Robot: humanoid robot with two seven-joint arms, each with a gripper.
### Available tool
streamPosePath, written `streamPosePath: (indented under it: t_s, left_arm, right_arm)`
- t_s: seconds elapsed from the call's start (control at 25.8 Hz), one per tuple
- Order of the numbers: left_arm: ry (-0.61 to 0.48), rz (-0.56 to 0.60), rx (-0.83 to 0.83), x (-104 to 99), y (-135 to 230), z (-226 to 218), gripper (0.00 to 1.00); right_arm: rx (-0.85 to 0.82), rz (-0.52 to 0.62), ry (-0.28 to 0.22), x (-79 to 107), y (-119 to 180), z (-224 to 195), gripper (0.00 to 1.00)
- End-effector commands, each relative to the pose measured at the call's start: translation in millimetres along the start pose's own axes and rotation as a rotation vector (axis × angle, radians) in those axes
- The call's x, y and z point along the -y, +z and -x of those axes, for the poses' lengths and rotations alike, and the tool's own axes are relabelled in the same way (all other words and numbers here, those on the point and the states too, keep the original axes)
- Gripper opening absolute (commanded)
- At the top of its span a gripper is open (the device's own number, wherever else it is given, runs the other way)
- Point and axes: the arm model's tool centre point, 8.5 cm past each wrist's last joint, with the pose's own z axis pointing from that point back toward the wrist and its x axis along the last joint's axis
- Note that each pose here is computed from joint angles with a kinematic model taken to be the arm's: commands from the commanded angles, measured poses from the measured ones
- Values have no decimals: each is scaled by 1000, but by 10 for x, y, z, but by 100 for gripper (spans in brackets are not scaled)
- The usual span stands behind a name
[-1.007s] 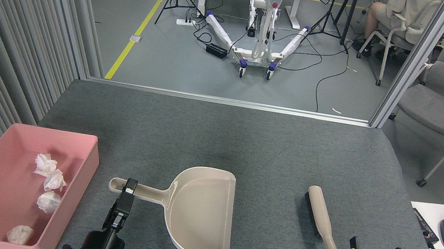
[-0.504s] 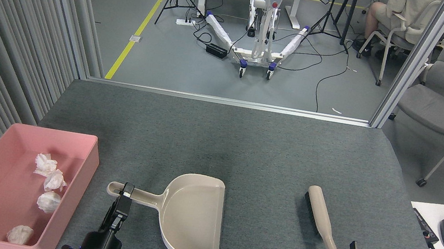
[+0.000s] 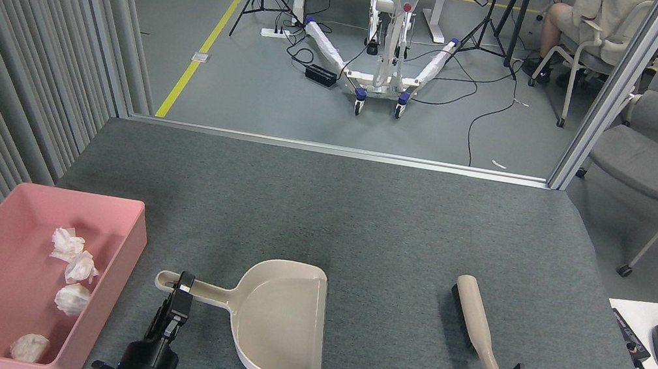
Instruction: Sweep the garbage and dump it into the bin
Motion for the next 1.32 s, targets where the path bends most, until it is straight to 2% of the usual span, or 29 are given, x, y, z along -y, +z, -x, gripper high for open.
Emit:
streamPosePath:
  t_s: [0.0, 0.04, 0.08, 0.31, 0.46, 0.62, 0.74, 0.97, 1.16, 1.28]
  left_arm:
    - [-5, 3, -13, 1, -2, 32, 83]
    - [-6, 3, -14, 2, 0, 37, 94]
    - [-6, 6, -14, 7, 1, 36, 98]
    - [-15, 31, -39, 59, 99, 106, 99]
    - [-15, 56, -63, 123, 279, 203, 99]
    - [15, 73, -13, 201, 456, 36, 99]
    - [-17, 83, 5, 77, 716, 30, 99]
    - [-257, 64, 66, -146, 823, -354, 99]
    - [-551, -33, 62, -537, 766, -539, 99]
    - [-752, -68, 161, -727, 716, -641, 99]
  right_arm:
    - [1, 0, 2, -6, 2, -4, 98]
    - [0, 0, 2, -5, 2, 1, 98]
    - [-1, 0, 2, -6, -3, 2, 98]
    - [6, -8, -9, -26, 1, -10, 98]
    - [19, -11, -50, -34, 3, -28, 98]
    - [25, -11, -58, -35, 4, -39, 98]
    - [24, -11, -67, -39, 2, -68, 98]
    - [18, -8, -74, -41, 8, -65, 98]
    - [27, -10, -93, -47, 10, -91, 98]
    - [30, -9, -102, -46, 10, -98, 98]
